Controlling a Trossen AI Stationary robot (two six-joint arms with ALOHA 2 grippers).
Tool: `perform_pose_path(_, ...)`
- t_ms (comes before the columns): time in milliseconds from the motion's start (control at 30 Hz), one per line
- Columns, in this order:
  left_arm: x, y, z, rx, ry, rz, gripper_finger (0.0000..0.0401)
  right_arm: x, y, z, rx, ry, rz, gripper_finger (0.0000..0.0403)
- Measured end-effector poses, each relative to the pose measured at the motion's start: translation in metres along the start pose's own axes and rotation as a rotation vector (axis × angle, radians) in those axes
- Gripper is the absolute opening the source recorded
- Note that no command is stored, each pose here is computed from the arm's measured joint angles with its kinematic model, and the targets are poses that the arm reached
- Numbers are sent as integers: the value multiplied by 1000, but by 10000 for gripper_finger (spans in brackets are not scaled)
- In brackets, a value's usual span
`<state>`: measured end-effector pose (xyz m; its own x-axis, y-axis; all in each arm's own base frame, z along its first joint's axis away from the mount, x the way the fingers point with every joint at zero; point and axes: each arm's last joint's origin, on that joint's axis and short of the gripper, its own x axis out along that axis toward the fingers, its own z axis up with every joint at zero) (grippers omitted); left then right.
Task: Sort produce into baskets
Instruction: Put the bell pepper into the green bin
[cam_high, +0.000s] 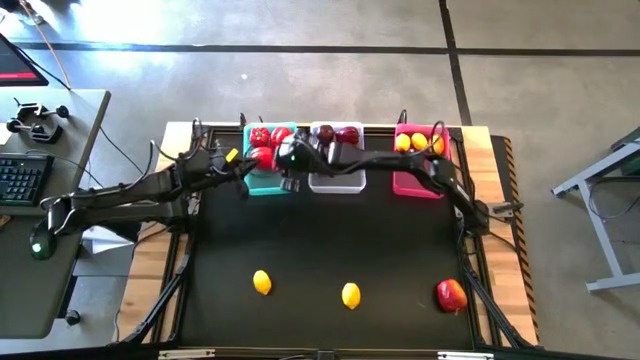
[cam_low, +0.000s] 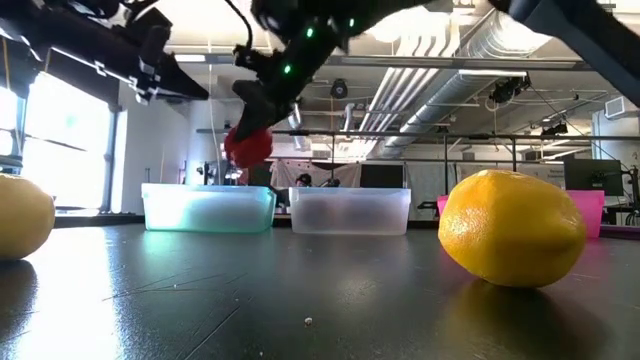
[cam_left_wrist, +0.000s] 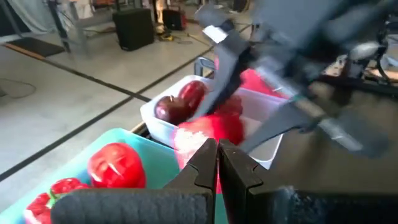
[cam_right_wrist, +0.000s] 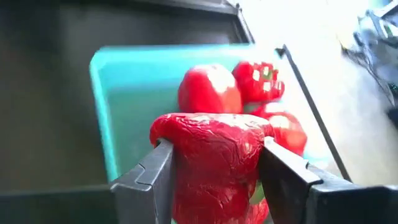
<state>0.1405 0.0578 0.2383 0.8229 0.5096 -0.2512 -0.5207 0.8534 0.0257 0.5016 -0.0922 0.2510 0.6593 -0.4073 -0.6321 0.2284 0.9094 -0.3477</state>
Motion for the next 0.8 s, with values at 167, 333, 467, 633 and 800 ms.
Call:
perform_pose_path(167,-10,3,2,-6,-24,47,0,30,-22,-13,-25,-9,-20,172)
perform_pose_path(333,-18,5,3,-10,-43,53,0,52,-26,-26,-39,11,-9,172)
perform_pose_path(467,-21,6,2,-15,-36,52,0,61,-27,-33,-33,19,2,172)
perform_pose_path(633,-22,6,-3,-6,7,53,0,65,-26,-34,-39,11,0,183)
perform_pose_path(800,-22,6,-5,-2,27,48,0,66,-26,-31,-40,-21,-10,215)
